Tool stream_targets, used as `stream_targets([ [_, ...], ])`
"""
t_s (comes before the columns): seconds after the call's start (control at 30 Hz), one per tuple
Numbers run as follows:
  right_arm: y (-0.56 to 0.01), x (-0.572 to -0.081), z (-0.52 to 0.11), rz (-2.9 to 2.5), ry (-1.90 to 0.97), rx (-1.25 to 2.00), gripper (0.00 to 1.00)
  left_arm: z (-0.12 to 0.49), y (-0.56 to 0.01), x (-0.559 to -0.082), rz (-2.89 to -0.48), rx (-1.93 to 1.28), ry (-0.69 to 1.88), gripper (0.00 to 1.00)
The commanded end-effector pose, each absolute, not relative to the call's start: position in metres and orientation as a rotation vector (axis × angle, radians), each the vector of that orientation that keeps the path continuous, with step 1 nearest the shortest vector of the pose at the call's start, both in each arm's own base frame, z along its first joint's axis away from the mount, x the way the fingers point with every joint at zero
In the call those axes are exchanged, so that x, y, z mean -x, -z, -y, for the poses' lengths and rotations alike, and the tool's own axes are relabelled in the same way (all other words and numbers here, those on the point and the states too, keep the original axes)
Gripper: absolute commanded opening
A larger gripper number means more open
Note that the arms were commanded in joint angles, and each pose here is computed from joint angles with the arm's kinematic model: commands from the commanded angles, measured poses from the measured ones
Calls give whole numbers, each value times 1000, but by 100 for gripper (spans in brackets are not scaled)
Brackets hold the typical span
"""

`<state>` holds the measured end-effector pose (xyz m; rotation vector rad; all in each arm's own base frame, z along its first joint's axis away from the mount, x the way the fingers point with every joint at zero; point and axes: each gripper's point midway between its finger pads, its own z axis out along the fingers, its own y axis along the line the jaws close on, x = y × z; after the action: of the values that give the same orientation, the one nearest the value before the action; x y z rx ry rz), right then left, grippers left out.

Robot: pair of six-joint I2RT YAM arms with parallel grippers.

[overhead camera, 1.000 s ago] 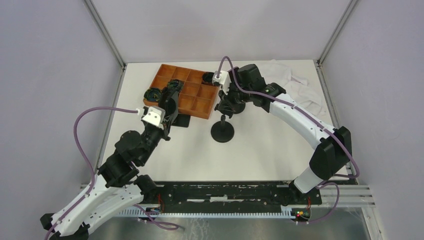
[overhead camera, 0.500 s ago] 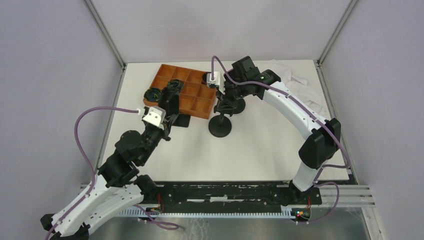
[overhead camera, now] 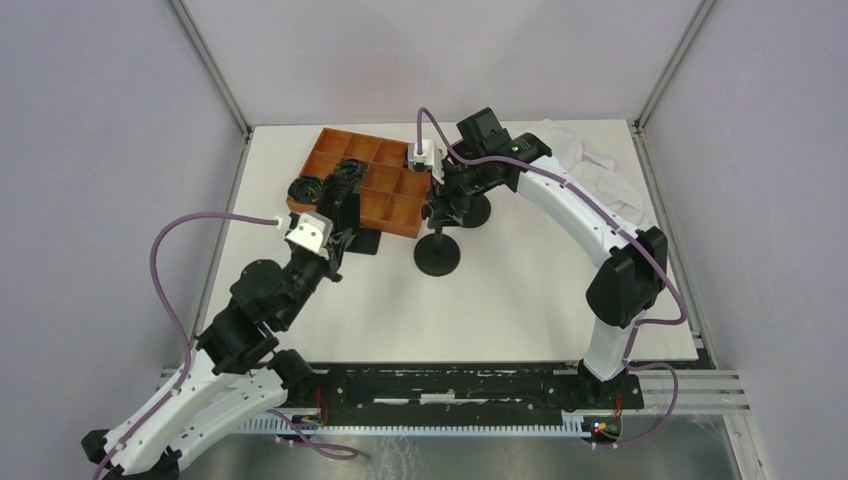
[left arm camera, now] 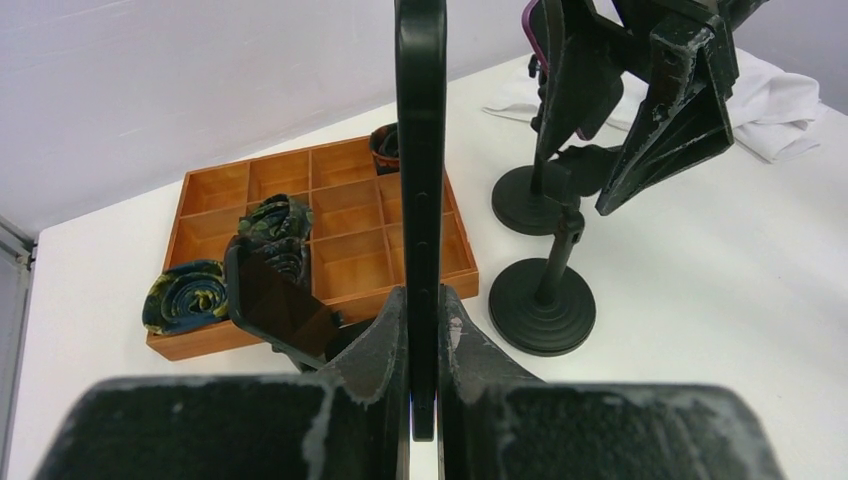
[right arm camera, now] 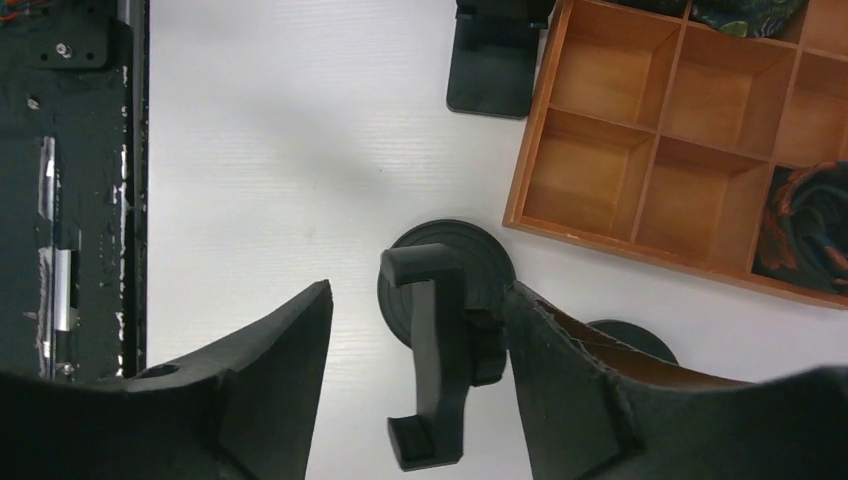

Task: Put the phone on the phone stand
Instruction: Adjust the phone stand at the center of the board.

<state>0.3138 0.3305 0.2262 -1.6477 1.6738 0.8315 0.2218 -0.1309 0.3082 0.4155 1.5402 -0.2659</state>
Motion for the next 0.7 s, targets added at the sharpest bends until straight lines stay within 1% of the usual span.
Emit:
stream_targets([
  [0.0,-259,-310,-329,-1616,-815,1627,75,140,-334,-221,-1449,-398,345,2],
  [0.07,-269,-309,-327,-1594,-787,1621,84,143,-335,-220,-1443,-413,362,2],
  [0.17,-287,-309,-321,-1558,-734,1607,93,148,-334,-218,-1438,-440,384,2],
  [0.23,-299,-310,-316,-1530,-693,1599,98,151,-333,-216,-1435,-459,399,2],
  [0.4,-321,-305,-299,-1472,-612,1597,98,164,-330,-212,-1435,-531,450,2],
  [0.5,-330,-290,-289,-1410,-600,1629,98,179,-324,-207,-1441,-610,506,2],
  [0.63,-318,-238,-285,-1241,-791,1713,98,202,-316,-196,-1449,-741,610,2],
  [0.67,-303,-223,-284,-1222,-859,1732,98,207,-313,-194,-1456,-770,632,2],
])
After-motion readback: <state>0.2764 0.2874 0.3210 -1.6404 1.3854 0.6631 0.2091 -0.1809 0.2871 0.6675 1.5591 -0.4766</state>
